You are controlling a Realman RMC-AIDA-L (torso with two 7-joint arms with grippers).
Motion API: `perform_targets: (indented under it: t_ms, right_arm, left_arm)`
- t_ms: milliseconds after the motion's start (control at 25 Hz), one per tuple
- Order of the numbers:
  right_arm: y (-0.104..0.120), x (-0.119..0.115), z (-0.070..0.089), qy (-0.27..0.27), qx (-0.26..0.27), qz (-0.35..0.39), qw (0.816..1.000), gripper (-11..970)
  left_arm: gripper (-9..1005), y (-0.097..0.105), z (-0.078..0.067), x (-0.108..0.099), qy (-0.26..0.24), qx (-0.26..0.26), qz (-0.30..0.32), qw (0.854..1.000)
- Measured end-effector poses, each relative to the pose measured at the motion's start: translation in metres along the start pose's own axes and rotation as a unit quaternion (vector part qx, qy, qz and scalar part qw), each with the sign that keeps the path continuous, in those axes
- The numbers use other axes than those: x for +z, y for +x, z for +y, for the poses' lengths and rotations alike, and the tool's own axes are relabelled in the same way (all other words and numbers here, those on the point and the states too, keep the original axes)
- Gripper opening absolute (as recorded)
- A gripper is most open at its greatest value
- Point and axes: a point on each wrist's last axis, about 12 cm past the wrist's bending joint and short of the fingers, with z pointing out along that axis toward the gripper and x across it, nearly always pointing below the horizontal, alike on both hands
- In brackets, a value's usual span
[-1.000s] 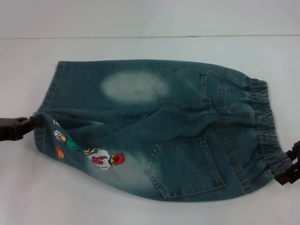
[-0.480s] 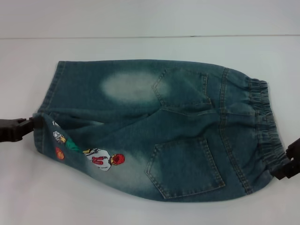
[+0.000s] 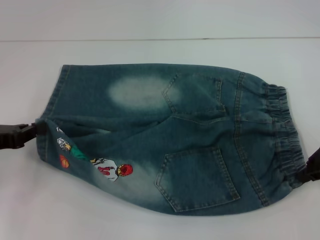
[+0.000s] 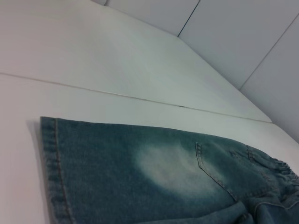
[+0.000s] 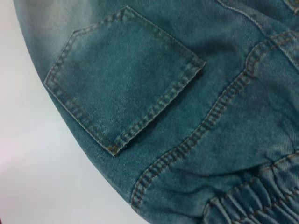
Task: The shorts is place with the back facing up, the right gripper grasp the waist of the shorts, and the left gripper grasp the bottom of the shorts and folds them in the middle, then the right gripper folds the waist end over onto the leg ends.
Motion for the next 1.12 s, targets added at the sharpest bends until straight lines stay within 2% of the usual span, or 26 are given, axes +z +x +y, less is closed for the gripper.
perform_targets:
  t_ms: [200,400,520,720,880,1000,1120]
  right_arm:
    - [0.001,-0.004,-0.001,-0.002,-0.003,-0.013,1.000,148]
    - [0.012,-0.017,-0.006,-0.009,0.003,-0.088,0.996,51]
    - [0.023,-0.023,-0.012,-0.009,0.021,-0.162,0.986,50]
    - [0.043,-0.023,-0.022,0.003,0.078,-0.311,0.947,50]
    - [0.051,-0.013,-0.031,0.016,0.120,-0.400,0.909,50]
    - [0.051,-0.002,-0.040,0.039,0.155,-0.446,0.881,51]
    - [0.048,0.008,-0.047,0.064,0.175,-0.466,0.865,51]
  left_arm:
    - [2,-0.001,0.000,-0.001,0.002,-0.002,-0.003,1.000]
    - [2,-0.005,0.000,-0.004,0.004,-0.014,-0.029,0.999]
    - [2,-0.008,0.001,-0.005,-0.002,-0.023,-0.050,0.998]
    - [2,-0.019,0.009,-0.006,-0.032,-0.040,-0.096,0.994]
    - [2,-0.027,0.015,0.007,-0.057,-0.063,-0.123,0.989]
    - [2,-0.033,0.022,0.020,-0.086,-0.075,-0.131,0.985]
    - [2,-0.038,0.025,0.033,-0.106,-0.080,-0.133,0.982]
